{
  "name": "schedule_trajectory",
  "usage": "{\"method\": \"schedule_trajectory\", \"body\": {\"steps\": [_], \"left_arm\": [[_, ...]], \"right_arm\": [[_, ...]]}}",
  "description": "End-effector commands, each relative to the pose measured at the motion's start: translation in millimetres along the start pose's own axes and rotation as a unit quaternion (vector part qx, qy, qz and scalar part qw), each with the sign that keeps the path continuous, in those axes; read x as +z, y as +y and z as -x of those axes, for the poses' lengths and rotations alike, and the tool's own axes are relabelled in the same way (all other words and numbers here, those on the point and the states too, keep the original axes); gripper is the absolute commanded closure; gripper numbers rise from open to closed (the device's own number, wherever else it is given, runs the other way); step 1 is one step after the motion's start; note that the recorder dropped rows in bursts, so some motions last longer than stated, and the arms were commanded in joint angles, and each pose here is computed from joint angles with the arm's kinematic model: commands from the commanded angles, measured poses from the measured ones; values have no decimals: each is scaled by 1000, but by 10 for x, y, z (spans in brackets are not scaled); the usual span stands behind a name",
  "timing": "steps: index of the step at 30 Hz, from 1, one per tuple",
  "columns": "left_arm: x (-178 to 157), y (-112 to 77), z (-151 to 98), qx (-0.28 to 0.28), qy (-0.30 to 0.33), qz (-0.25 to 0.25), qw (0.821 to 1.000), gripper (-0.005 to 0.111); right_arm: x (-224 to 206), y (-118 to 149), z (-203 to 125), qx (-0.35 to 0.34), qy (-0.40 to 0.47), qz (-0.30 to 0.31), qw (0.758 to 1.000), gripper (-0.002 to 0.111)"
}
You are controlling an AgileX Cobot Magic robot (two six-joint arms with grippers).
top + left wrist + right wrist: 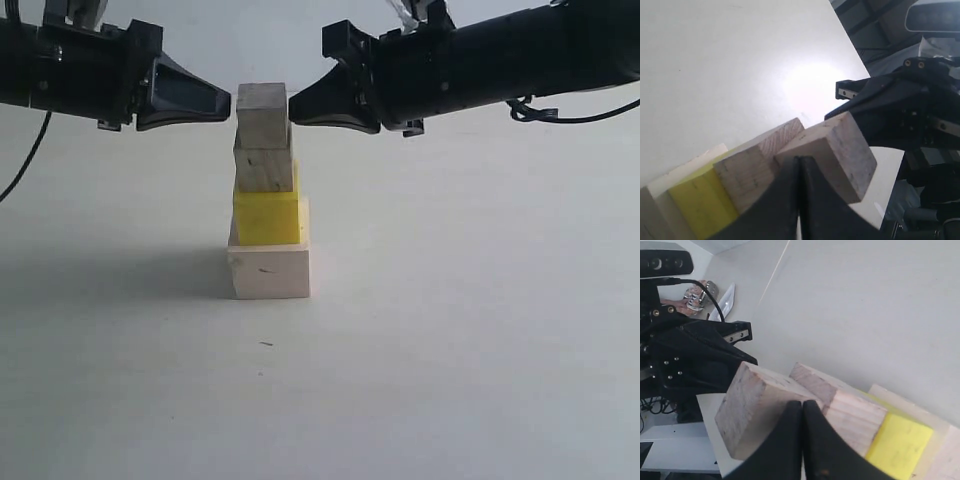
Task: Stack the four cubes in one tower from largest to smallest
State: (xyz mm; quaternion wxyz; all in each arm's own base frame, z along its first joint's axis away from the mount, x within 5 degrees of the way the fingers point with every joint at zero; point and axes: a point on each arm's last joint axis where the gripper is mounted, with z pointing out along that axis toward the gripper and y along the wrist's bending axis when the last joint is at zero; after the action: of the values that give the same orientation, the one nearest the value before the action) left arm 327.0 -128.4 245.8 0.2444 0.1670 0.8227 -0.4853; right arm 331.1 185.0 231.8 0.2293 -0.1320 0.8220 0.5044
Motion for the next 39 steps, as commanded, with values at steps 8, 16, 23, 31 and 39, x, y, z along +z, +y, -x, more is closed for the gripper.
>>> {"method": "schedule_trajectory", "body": {"steps": [8, 16, 23, 31, 39], "left_arm": [[-84, -8, 44, 8, -8, 7, 1000, 107], [-370, 45, 145, 11, -51, 40, 998, 107], [-1065, -27, 302, 44, -151, 113, 981, 107], [-1623, -504, 145, 138, -268, 255, 919, 107], [-2001, -1149, -357, 206, -378, 346, 834, 107]], "right_arm": [[-24, -36, 42, -12, -21, -37, 999, 108], [-301, 43, 219, -38, -84, -87, 992, 108], [-967, 282, 430, -189, -166, -244, 937, 108], [-1675, 1006, 443, -319, -281, -315, 848, 108], [-2262, 1737, 135, -404, -362, -312, 780, 108]]}}
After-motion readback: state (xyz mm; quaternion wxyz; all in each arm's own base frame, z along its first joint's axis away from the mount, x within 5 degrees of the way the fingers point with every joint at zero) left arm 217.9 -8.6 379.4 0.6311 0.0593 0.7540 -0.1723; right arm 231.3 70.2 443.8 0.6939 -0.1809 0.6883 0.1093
